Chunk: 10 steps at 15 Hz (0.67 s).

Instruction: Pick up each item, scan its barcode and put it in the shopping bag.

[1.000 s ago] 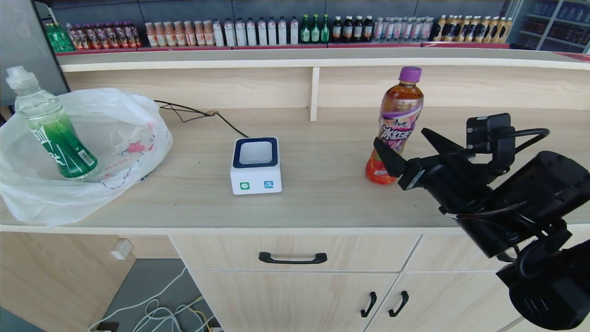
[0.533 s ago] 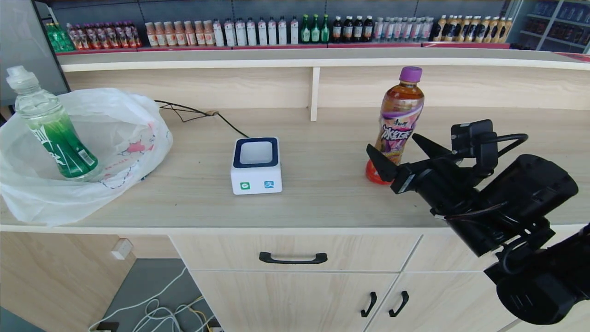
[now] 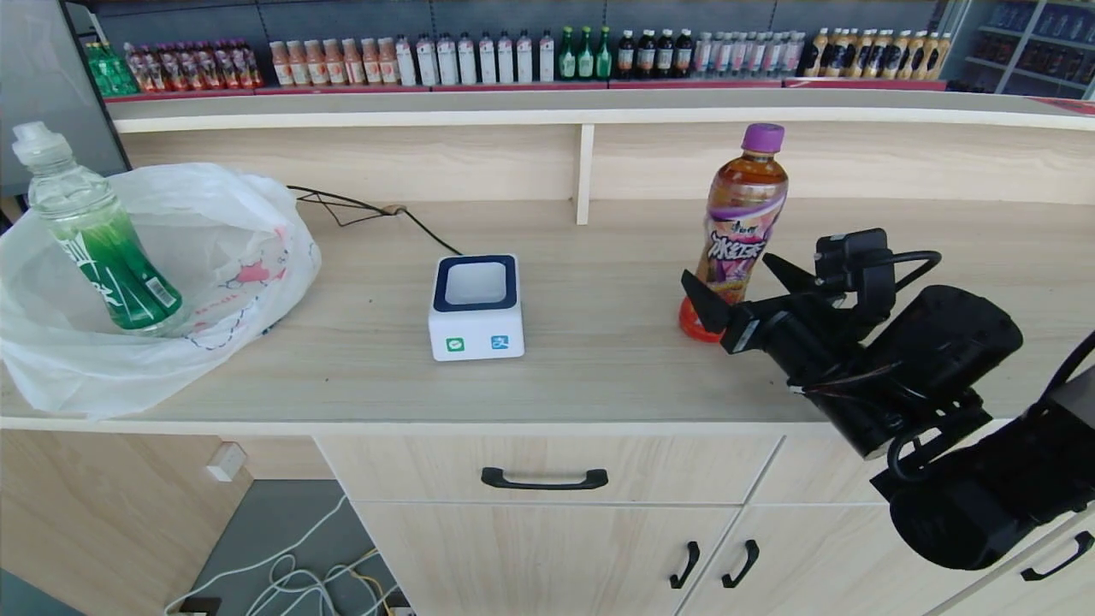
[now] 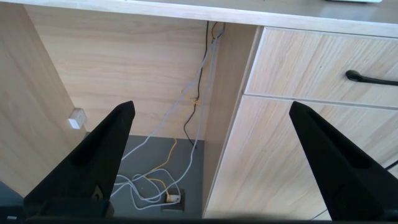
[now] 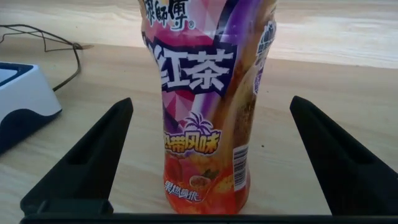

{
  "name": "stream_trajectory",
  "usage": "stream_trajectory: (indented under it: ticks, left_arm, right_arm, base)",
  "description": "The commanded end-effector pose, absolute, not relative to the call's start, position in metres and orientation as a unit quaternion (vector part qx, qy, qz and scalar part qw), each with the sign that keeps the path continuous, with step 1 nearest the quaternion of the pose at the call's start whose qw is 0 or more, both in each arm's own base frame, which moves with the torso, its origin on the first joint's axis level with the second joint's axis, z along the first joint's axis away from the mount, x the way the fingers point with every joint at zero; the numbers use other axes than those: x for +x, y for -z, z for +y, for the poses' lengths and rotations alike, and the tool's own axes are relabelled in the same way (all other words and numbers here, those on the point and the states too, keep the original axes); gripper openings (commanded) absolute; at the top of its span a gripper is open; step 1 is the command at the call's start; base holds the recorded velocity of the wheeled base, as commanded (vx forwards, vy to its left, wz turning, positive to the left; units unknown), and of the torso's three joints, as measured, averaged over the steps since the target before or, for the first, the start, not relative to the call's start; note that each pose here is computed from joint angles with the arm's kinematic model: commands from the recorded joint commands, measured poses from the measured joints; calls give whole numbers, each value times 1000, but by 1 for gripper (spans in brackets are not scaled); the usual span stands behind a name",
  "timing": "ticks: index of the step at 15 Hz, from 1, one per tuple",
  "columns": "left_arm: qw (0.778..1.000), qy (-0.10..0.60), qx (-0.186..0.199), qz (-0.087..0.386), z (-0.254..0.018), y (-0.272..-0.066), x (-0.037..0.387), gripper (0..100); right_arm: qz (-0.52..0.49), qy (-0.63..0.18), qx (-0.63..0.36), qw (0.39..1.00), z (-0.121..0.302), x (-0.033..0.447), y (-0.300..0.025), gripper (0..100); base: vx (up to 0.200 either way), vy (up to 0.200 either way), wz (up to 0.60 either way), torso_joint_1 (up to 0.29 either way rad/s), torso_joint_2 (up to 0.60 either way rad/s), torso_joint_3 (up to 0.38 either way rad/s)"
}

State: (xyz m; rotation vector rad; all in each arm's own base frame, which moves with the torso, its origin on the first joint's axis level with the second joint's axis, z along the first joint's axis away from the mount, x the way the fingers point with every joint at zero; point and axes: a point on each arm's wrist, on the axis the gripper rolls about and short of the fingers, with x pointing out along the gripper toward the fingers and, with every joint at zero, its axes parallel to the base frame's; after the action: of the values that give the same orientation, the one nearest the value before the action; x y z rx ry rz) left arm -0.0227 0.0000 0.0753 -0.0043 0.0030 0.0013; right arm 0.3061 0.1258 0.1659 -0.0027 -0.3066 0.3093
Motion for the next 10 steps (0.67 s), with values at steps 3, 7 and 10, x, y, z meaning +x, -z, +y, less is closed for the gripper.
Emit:
stream_trajectory:
  ticks: [3, 7, 10]
  left_arm:
    - [1000, -1, -2, 2, 0, -75, -23, 100]
    - [1000, -1, -2, 2, 0, -75, -23, 100]
    - [1000, -1, -2, 2, 0, -75, -23, 100]
  right_arm:
    - [-164, -150, -1, 975, 128, 323, -179, 100]
    - [-162, -151, -2, 975, 131, 327, -189, 100]
    - [-157, -150, -3, 976, 129, 326, -193, 100]
  base:
    - [0, 0, 0, 0, 0, 0]
    - [0, 0, 0, 0, 0, 0]
    - [0, 0, 0, 0, 0, 0]
